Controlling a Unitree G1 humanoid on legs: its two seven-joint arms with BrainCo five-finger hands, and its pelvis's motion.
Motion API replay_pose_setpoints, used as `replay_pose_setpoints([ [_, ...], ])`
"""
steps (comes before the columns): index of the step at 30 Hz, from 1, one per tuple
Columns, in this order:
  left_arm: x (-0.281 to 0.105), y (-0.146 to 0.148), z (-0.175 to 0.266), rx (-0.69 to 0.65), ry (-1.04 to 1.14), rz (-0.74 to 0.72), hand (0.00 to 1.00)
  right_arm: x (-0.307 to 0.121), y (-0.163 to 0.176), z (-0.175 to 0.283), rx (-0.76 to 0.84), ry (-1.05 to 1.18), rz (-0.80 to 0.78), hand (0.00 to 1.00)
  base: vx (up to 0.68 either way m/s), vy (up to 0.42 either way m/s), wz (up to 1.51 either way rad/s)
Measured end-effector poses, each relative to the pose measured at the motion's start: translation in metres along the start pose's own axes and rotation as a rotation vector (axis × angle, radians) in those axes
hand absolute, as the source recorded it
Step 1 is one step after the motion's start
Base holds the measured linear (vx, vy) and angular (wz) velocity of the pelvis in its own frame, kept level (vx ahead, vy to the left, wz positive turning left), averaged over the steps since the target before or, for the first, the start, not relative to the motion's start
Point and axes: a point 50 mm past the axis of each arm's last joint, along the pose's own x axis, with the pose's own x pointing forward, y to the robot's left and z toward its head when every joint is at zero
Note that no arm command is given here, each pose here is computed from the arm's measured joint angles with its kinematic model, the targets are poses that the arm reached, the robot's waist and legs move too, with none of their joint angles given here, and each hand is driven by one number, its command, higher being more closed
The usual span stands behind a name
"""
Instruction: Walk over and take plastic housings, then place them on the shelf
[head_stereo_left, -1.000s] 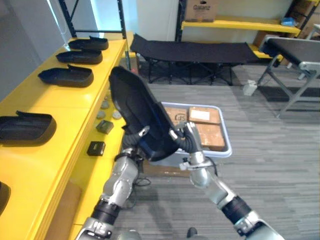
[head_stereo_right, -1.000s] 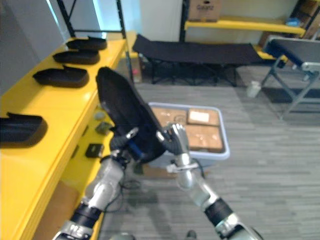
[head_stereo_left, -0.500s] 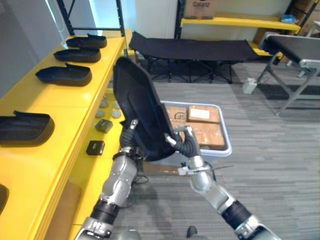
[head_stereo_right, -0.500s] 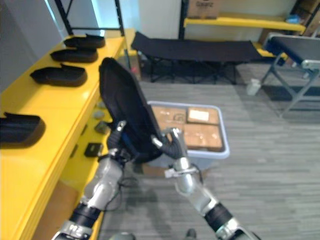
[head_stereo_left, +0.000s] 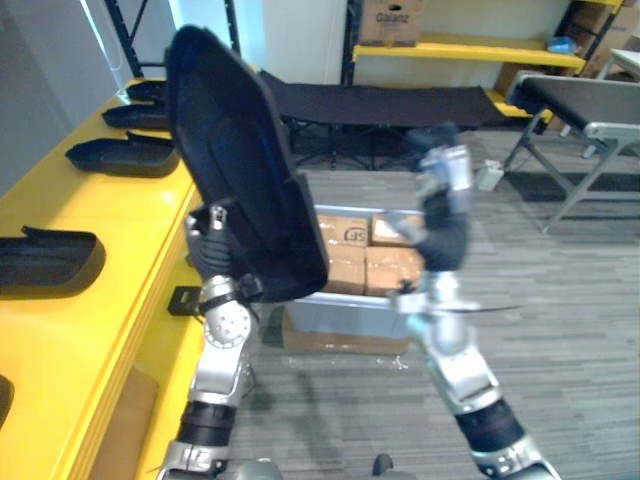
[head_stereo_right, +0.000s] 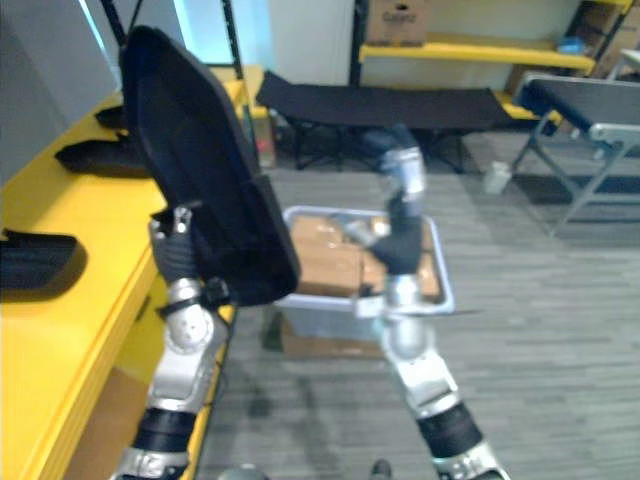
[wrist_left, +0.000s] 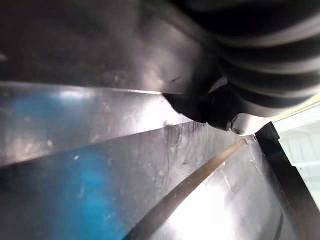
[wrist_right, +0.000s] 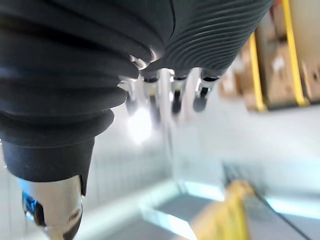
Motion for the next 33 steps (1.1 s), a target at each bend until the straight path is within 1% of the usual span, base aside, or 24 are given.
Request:
replay_pose_setpoints([
  [2,0.003,0.008,0.004,0.021,-0.030,0.050,1.00,-0.006,-0.016,-0.001,-0.004,0.032,-0.047,0.00,0.02,0.014,-0.32],
  [4,0.002,0.008,0.004,0.026,-0.035,0.066,1.00,-0.017,-0.037,0.000,-0.035,0.069,-0.120,0.00,0.05,0.006,-0.23],
  [5,0.002,0.009,0.004,0.029,-0.032,0.075,1.00,-0.023,-0.050,0.000,-0.048,0.089,-0.179,0.00,0.04,0.001,-0.07],
  [6,0.001,0.009,0.003,0.029,-0.031,0.083,1.00,-0.026,-0.056,0.000,-0.058,0.097,-0.207,0.00,0.03,0.002,-0.12],
  [8,0.000,0.013,0.002,0.044,-0.035,0.127,1.00,-0.041,-0.082,-0.001,-0.125,0.140,-0.324,0.00,0.03,0.004,-0.21],
  [11,-0.005,0.021,-0.001,0.048,-0.032,0.152,1.00,-0.078,-0.121,-0.015,-0.204,0.284,-0.507,0.00,0.03,0.001,-0.18],
  [12,-0.008,0.025,-0.002,0.041,-0.039,0.160,1.00,-0.099,-0.133,-0.021,-0.228,0.359,-0.583,0.00,0.02,-0.005,-0.15],
  [13,-0.011,0.027,-0.002,0.036,-0.040,0.167,1.00,-0.110,-0.138,-0.023,-0.243,0.394,-0.615,0.00,0.02,-0.004,-0.06],
  [14,-0.017,0.032,0.000,0.022,-0.038,0.185,1.00,-0.129,-0.145,-0.025,-0.267,0.453,-0.674,0.00,0.00,0.000,0.00],
  [16,-0.027,0.043,0.004,-0.021,-0.037,0.203,1.00,-0.148,-0.144,-0.028,-0.266,0.509,-0.713,0.00,0.00,0.000,0.00],
  [19,-0.033,0.051,0.008,-0.030,-0.057,0.185,1.00,-0.143,-0.138,-0.031,-0.237,0.500,-0.647,0.00,-0.03,-0.001,0.10],
  [21,-0.037,0.061,0.018,-0.022,-0.098,0.179,1.00,-0.125,-0.127,-0.036,-0.189,0.470,-0.540,0.00,-0.04,-0.003,0.41],
  [22,-0.038,0.066,0.021,-0.016,-0.110,0.189,1.00,-0.120,-0.123,-0.039,-0.172,0.470,-0.507,0.00,-0.02,-0.002,0.60],
  [24,-0.042,0.089,0.035,0.039,-0.162,0.254,1.00,-0.099,-0.101,-0.054,-0.106,0.491,-0.364,0.00,0.00,0.003,0.81],
  [25,-0.043,0.097,0.038,0.059,-0.178,0.279,1.00,-0.094,-0.095,-0.057,-0.090,0.493,-0.330,0.00,0.01,0.003,1.12],
  [27,-0.045,0.136,0.051,0.181,-0.233,0.407,1.00,-0.071,-0.069,-0.074,-0.030,0.506,-0.195,0.00,0.02,0.014,1.14],
  [28,-0.047,0.147,0.052,0.221,-0.238,0.441,1.00,-0.066,-0.063,-0.078,-0.018,0.510,-0.159,0.00,0.04,0.025,1.05],
  [29,-0.052,0.168,0.056,0.297,-0.243,0.501,1.00,-0.061,-0.051,-0.086,0.007,0.527,-0.102,0.00,0.04,0.021,0.79],
  [30,-0.055,0.177,0.058,0.335,-0.244,0.527,1.00,-0.059,-0.045,-0.090,0.018,0.535,-0.078,0.00,0.08,0.039,1.16],
  [31,-0.066,0.203,0.067,0.449,-0.246,0.595,1.00,-0.055,-0.032,-0.101,0.043,0.561,-0.025,0.00,0.07,0.034,0.94],
  [33,-0.073,0.218,0.073,0.514,-0.253,0.631,1.00,-0.055,-0.021,-0.107,0.063,0.580,0.012,0.00,0.07,0.039,0.80],
])
